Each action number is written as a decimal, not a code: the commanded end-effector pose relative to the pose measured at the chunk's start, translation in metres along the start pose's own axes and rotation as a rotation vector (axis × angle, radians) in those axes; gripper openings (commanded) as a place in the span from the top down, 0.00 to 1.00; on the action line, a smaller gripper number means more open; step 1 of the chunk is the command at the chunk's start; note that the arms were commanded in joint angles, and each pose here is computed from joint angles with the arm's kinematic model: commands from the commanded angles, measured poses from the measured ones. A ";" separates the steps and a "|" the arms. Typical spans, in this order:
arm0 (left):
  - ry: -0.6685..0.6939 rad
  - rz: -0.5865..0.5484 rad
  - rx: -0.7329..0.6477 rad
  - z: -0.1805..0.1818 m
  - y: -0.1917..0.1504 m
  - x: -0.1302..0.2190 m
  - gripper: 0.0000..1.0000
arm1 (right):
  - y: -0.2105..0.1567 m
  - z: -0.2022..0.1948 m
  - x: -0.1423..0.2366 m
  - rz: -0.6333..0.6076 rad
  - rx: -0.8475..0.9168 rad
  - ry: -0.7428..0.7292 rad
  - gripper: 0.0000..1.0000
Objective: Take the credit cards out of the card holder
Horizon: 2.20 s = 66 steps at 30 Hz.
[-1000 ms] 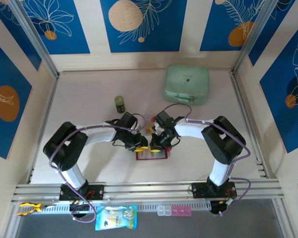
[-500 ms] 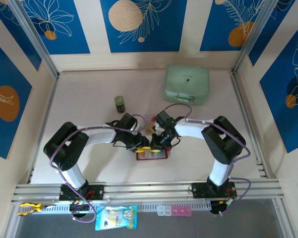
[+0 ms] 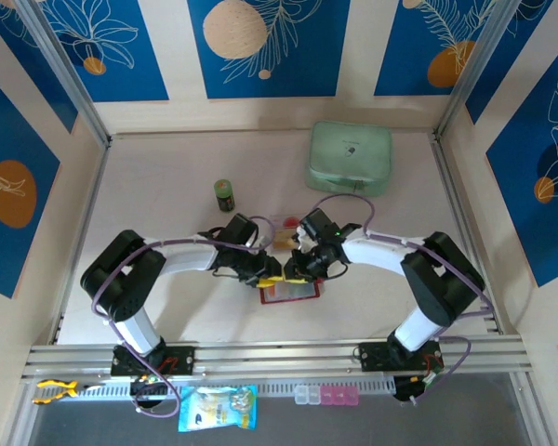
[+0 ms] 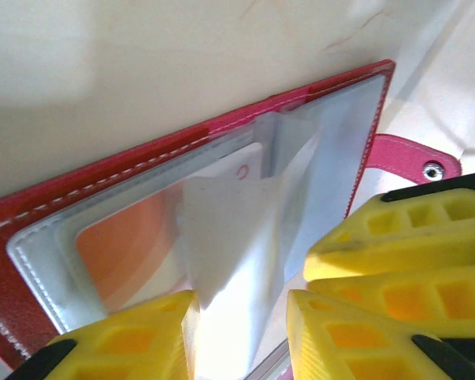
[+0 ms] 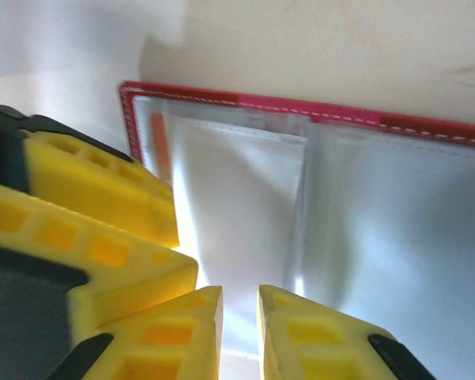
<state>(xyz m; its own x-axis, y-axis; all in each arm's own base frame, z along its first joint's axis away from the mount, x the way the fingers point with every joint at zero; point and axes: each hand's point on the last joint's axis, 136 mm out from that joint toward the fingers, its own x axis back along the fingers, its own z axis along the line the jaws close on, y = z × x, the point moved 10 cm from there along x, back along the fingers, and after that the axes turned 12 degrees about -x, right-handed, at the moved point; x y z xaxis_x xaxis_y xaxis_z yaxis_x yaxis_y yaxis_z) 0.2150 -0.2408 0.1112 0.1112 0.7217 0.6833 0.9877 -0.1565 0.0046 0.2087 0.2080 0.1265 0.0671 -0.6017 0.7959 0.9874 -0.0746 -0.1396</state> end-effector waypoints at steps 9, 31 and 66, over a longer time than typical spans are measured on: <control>-0.049 0.027 -0.056 -0.022 0.016 -0.005 0.65 | -0.001 -0.027 0.034 -0.095 -0.115 -0.017 0.79; 0.120 -0.012 -0.044 -0.006 0.011 0.016 0.66 | 0.002 -0.067 0.029 -0.060 -0.236 -0.033 0.63; 0.015 -0.186 0.042 0.038 -0.014 0.034 0.79 | -0.003 0.013 -0.001 -0.026 0.106 0.231 0.75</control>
<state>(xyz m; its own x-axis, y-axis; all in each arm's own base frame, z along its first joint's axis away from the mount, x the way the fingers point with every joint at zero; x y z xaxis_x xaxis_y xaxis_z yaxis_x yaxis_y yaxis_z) 0.2063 -0.1872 0.1063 -0.0671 0.6983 0.7127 0.9949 -0.0073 0.1007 0.2071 0.2091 0.1350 -0.0104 -0.7424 0.6698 0.9976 -0.0536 -0.0439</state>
